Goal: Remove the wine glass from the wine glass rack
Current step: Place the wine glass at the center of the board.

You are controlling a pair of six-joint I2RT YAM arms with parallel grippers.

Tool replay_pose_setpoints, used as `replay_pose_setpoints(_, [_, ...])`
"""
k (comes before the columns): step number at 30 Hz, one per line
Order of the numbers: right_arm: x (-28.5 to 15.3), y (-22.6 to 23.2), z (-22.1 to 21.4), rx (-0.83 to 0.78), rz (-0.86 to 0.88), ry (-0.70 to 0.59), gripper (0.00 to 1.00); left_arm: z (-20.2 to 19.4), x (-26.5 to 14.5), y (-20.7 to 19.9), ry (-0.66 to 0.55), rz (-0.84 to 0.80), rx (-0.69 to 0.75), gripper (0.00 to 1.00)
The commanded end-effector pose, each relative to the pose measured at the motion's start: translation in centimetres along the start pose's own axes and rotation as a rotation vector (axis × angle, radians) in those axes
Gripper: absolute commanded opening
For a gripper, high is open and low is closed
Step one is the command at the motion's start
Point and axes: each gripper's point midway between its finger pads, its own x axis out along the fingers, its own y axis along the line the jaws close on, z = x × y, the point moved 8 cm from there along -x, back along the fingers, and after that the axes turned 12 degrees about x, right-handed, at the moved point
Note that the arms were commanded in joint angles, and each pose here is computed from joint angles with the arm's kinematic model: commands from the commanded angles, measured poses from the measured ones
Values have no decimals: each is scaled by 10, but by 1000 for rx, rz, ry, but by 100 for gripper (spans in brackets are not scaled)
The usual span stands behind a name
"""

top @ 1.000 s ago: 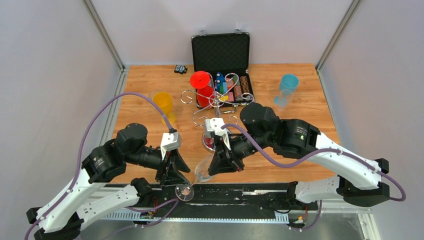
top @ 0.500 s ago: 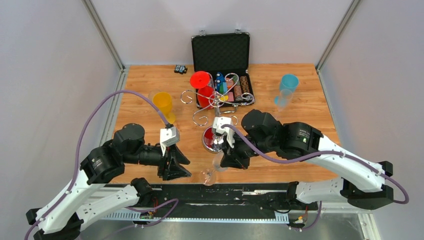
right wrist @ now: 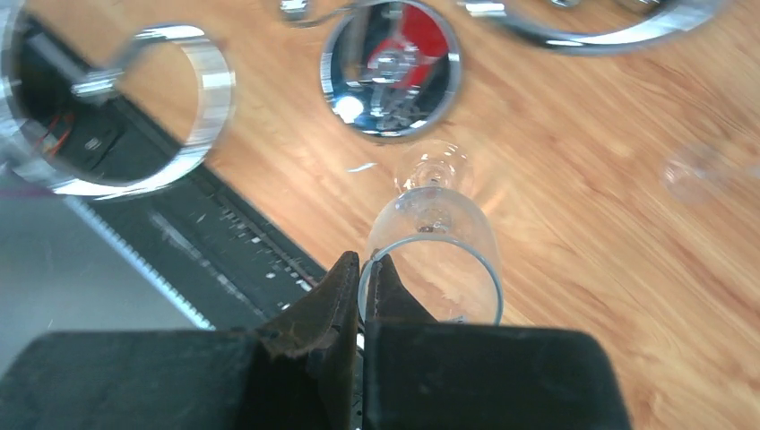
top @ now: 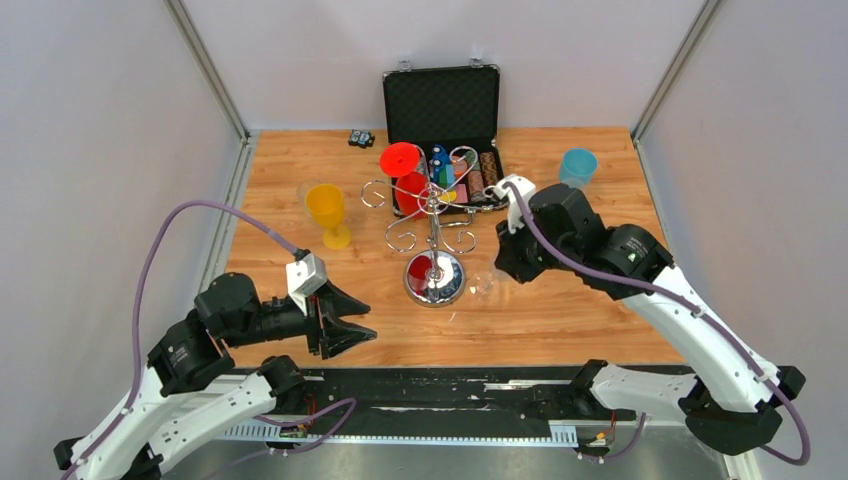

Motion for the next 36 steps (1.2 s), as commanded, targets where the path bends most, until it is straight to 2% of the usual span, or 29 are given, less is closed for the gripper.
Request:
replay_pose_setpoints(1, [-4,-37,16,95,-147,-102,0,8,-4,4,-100,68,29,61])
replay_pose_setpoints(8, [-5,-79,29,180,-317,-171,0,-7,2,11,-56,107,11,63])
replay_pose_setpoints(13, [4,-106,34,269,-389,-160,0,-10,3,11,-34,112,-3,63])
replay_pose_setpoints(26, [18,-152,33,375,-491,-116,0,-15,-9,10,-60,156,-1,63])
replay_pose_setpoints(36, [24,-174,34,443,-485,-93,0,-15,-13,10,-70,170,2,63])
